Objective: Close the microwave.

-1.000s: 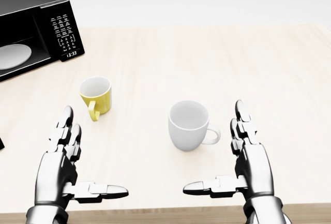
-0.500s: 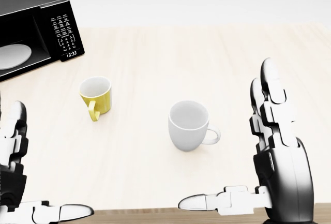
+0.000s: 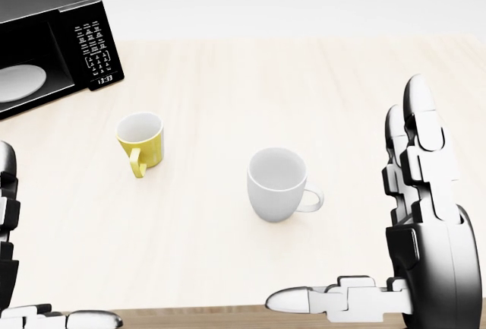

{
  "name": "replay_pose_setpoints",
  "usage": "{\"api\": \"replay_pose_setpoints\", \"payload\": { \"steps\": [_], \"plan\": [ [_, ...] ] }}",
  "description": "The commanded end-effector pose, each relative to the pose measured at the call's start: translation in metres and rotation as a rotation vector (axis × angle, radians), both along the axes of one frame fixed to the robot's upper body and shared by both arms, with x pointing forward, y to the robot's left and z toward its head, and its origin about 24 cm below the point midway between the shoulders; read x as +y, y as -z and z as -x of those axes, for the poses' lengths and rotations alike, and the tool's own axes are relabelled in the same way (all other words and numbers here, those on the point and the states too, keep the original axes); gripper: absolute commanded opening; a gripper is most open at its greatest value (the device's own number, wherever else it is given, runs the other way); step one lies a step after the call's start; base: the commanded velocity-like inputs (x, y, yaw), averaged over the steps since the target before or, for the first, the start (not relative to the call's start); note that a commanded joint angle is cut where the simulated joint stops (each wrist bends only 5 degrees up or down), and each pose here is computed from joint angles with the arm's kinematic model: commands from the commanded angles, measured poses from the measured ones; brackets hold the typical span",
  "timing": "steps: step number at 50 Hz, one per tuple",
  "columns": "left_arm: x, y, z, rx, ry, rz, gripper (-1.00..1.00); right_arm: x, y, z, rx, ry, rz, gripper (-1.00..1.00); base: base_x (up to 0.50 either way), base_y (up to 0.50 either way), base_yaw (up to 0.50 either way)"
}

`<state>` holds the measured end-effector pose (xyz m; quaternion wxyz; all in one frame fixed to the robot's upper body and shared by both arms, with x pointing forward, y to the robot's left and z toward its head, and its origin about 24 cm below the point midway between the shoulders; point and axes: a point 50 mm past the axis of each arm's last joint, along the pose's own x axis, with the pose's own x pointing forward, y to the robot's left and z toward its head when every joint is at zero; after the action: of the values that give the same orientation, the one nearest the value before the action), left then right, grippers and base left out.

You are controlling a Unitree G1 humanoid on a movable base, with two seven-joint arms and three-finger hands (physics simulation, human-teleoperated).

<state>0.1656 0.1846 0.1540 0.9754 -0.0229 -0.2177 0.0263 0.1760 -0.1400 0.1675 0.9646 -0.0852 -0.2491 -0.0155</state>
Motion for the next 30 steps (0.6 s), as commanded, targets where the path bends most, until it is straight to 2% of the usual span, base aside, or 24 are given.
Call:
{"api": "replay_pose_setpoints", "payload": {
  "steps": [1,5,30],
  "plan": [
    [0.0013,-0.0047,0.0038,-0.025,0.003,0.012,1.00,-0.0010,0.0014,0.0001,0.006,0.020,0.012,1.00,0.00,0.00,0.00],
    [0.0013,-0.0058,0.0050,-0.031,0.004,0.015,1.00,0.0008,0.0031,0.0003,0.015,0.012,0.027,1.00,0.00,0.17,0.00],
    [0.0031,-0.0082,0.0054,-0.046,-0.001,0.018,1.00,0.0025,0.0012,0.0023,0.006,0.008,0.030,1.00,0.00,0.50,0.00]
  ]
}}
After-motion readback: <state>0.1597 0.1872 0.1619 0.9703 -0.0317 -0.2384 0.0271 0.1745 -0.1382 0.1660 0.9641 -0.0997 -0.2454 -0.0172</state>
